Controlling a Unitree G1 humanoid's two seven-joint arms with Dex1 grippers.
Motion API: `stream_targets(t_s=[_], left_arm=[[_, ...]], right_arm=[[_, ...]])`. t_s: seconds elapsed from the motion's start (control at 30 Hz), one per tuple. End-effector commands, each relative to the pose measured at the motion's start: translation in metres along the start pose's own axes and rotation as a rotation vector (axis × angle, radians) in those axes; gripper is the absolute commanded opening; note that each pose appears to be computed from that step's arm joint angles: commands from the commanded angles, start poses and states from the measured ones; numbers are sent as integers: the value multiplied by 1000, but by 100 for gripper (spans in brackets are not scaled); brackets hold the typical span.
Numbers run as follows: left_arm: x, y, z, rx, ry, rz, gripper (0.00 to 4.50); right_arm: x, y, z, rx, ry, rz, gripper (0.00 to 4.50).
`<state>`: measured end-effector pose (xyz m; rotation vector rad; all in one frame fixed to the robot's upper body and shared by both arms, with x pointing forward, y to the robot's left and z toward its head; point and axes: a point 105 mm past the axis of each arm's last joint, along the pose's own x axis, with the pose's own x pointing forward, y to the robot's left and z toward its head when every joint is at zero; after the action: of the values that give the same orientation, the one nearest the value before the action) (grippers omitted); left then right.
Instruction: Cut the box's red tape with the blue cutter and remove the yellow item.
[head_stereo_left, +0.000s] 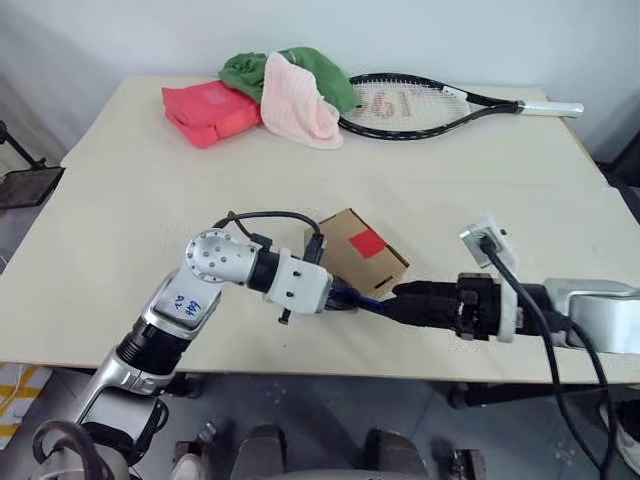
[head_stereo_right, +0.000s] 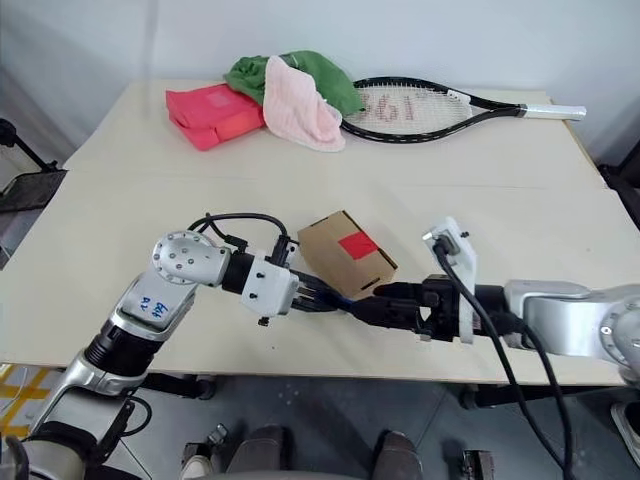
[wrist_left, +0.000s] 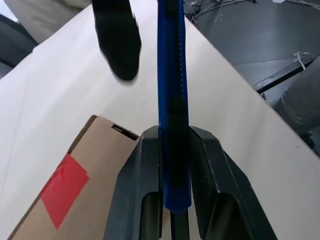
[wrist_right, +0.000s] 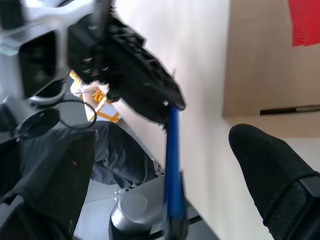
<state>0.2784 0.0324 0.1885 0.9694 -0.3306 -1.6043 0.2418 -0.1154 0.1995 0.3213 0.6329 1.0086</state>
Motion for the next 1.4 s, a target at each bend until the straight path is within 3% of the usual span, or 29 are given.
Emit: stream_targets(t_s=[0.03,0.6,0.7,1.1,1.23,1.4], left_arm=[[5,8,7,36,-5,21,41],[9,6,6,11,9,28,41],[10,7,5,9,13,34,41],[11,9,6,12,15,39,41],[11,7,11,-10,-24,27,41],[-10,11,29,-96,-157,56,193]], right_arm=[[3,3,0,1,36,17,448],[20,-7,3,55,46,0,448],[21,-8,3,62,44,-5,391],[24,-11,0,90,30,-11,8],[23,-11,-2,93,37,-9,9],[11,0,2,44,28,46,9]])
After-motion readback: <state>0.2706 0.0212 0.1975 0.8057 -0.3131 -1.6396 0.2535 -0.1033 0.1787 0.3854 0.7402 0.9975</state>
